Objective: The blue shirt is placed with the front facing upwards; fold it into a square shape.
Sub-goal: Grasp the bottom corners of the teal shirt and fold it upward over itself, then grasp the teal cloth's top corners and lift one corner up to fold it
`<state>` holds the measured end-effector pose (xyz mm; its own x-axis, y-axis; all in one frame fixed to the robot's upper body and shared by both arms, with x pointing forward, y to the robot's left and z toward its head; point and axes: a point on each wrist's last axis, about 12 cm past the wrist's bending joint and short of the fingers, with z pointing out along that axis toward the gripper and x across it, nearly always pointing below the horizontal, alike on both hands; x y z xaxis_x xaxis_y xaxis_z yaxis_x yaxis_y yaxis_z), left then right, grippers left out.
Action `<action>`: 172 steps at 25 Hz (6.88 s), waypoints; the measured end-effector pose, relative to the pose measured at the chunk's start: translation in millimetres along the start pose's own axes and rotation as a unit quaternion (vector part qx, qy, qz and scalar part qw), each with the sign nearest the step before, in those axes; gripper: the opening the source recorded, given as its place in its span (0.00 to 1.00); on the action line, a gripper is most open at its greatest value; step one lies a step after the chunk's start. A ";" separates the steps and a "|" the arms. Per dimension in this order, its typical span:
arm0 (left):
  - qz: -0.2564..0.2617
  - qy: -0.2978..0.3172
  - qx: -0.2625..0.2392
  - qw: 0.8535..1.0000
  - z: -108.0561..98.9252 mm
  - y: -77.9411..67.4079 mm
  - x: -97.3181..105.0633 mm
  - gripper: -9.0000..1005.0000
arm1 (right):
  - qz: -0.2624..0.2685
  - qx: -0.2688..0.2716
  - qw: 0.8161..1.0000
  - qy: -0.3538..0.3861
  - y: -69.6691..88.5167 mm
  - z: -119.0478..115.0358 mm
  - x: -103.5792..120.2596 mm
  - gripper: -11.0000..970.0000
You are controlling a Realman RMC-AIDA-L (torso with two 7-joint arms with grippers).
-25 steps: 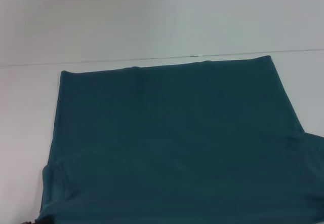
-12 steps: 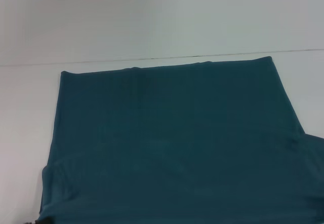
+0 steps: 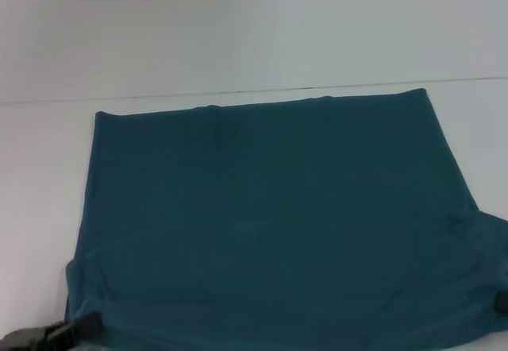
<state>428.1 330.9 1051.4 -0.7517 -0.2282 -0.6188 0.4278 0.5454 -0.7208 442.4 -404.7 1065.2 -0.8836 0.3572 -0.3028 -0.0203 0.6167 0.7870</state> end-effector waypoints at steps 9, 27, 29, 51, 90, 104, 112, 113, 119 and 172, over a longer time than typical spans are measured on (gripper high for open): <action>-0.003 -0.004 -0.022 1.000 15.4 8.4 -32.1 0.03 | 0.000 0.007 0.999 -0.040 3.0 2.3 -36.5 0.08; 0.018 -0.024 -0.067 0.997 60.1 18.2 -108.3 0.03 | -0.021 -0.005 0.994 -0.103 29.6 29.6 -98.4 0.08; 0.023 -0.026 -0.077 0.996 66.0 19.8 -115.4 0.03 | -0.028 0.004 0.993 -0.112 32.6 33.5 -106.8 0.08; 0.085 -0.058 -0.200 0.974 117.5 35.8 -164.6 0.03 | -0.084 0.084 0.980 -0.157 59.0 91.3 -155.4 0.08; 0.174 -0.081 -0.294 0.936 160.2 30.9 -199.0 0.03 | -0.117 0.136 0.954 -0.241 83.7 131.9 -182.3 0.08; 0.209 -0.097 -0.344 0.910 176.4 29.5 -194.4 0.03 | -0.143 0.206 0.932 -0.261 89.2 170.2 -179.9 0.09; 0.242 -0.120 -0.358 0.894 187.4 21.6 -196.9 0.04 | -0.196 0.230 0.912 -0.279 107.0 177.0 -193.2 0.12; 0.242 -0.122 -0.357 0.894 187.5 21.5 -196.9 0.04 | -0.196 0.230 0.912 -0.279 107.0 177.0 -193.2 0.12; 0.238 -0.126 -0.361 0.893 182.2 24.6 -198.2 0.28 | -0.189 0.240 0.908 -0.286 97.3 165.4 -195.5 0.35; 0.073 0.038 -0.338 0.938 129.9 44.2 -170.9 0.88 | -0.200 0.073 0.956 -0.203 60.2 103.2 -136.0 0.84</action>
<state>640.7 289.3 1084.8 -0.7543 -0.0685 -0.6529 0.1320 0.9584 -0.2531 609.7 -343.8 1098.3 -0.5639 0.2967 -0.7707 -0.2268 0.8417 0.4900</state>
